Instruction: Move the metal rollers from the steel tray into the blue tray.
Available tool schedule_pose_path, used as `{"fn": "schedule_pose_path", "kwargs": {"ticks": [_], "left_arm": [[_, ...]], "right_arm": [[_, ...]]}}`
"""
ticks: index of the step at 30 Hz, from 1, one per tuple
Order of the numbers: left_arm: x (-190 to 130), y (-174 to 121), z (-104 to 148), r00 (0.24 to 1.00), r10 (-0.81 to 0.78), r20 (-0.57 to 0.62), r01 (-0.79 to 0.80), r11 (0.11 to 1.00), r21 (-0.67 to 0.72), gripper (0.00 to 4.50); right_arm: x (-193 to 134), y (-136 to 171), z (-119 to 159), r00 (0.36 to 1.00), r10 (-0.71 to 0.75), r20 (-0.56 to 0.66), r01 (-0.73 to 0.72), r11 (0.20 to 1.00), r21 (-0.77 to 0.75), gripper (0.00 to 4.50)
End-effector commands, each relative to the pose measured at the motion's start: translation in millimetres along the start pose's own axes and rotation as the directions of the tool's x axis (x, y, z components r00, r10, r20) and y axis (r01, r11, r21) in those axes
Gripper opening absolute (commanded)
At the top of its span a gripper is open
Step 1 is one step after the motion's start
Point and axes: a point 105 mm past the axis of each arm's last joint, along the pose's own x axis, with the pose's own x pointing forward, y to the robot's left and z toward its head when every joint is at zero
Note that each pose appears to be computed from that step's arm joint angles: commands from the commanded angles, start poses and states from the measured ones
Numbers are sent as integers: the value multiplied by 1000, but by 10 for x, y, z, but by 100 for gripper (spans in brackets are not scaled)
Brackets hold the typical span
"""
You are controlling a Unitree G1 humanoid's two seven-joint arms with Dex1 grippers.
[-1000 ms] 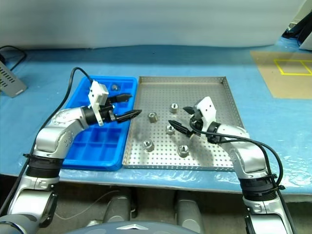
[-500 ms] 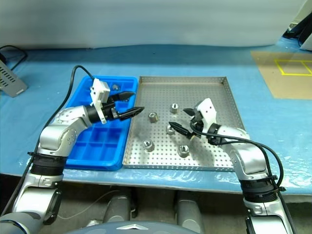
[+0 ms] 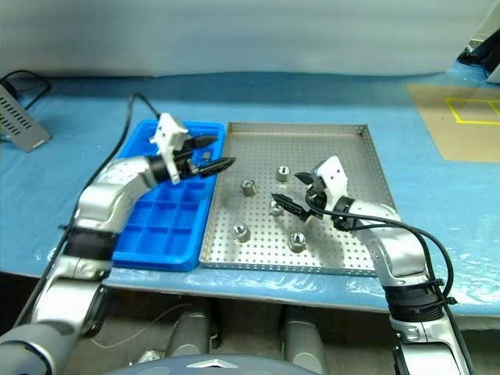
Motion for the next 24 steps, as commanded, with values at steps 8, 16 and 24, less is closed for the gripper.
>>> {"fn": "schedule_pose_path", "kwargs": {"ticks": [8, 16, 24], "left_arm": [[440, -17, -362, 907, -210, -365, 314, 915, 254, 450], [432, -148, -476, 818, -348, -459, 488, 842, 230, 450], [429, -238, -609, 764, -390, -513, 547, 813, 197, 450]], "right_arm": [[-76, 23, 98, 997, -67, 47, 69, 997, -37, 447], [-190, 36, -33, 988, -149, 33, 149, 989, 5, 447], [-233, -5, -53, 983, -182, 16, 182, 983, -12, 447]]}}
